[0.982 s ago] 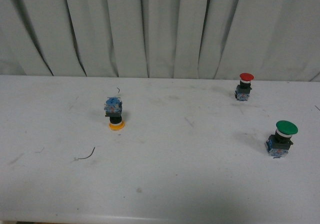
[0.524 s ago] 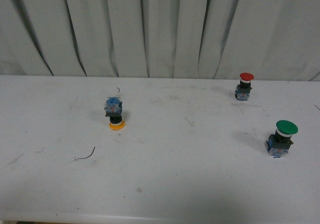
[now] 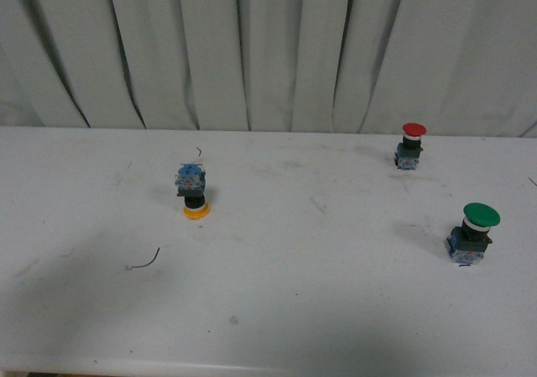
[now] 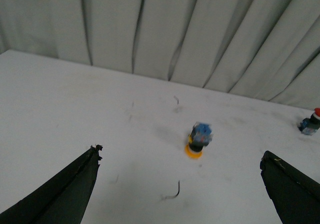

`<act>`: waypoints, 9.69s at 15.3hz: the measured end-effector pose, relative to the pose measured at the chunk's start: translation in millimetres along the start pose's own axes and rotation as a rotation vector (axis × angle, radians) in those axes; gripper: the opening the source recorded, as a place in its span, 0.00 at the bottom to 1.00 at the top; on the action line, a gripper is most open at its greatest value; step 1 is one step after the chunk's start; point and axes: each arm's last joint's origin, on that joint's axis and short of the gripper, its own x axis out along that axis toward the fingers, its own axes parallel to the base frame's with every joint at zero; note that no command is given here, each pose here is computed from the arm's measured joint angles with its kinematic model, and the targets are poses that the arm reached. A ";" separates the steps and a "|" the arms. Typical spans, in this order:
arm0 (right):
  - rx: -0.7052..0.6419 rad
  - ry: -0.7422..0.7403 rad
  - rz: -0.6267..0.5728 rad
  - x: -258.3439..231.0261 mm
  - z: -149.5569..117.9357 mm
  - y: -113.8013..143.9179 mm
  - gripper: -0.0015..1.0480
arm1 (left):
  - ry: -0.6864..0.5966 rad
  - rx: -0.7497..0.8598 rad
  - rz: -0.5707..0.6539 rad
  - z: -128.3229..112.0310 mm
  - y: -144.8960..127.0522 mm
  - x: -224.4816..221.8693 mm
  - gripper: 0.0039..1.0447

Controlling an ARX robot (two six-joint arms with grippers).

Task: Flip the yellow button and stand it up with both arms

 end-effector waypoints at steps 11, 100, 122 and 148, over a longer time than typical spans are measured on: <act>0.000 0.000 0.000 0.0 0.0 0.0 0.94 | 0.381 0.126 -0.143 -24.7 -73.3 243.2 0.94; 0.140 0.021 0.507 208.7 52.4 39.4 0.94 | 0.202 -0.892 -0.784 -4.0 -74.0 62.4 0.28; 1.147 0.444 0.935 216.4 18.0 133.2 0.94 | 0.193 -0.884 -0.798 -1.1 -75.5 60.4 0.28; 1.247 0.491 0.989 222.9 30.1 156.8 0.30 | 0.137 -0.872 -0.767 9.8 -49.6 63.5 0.93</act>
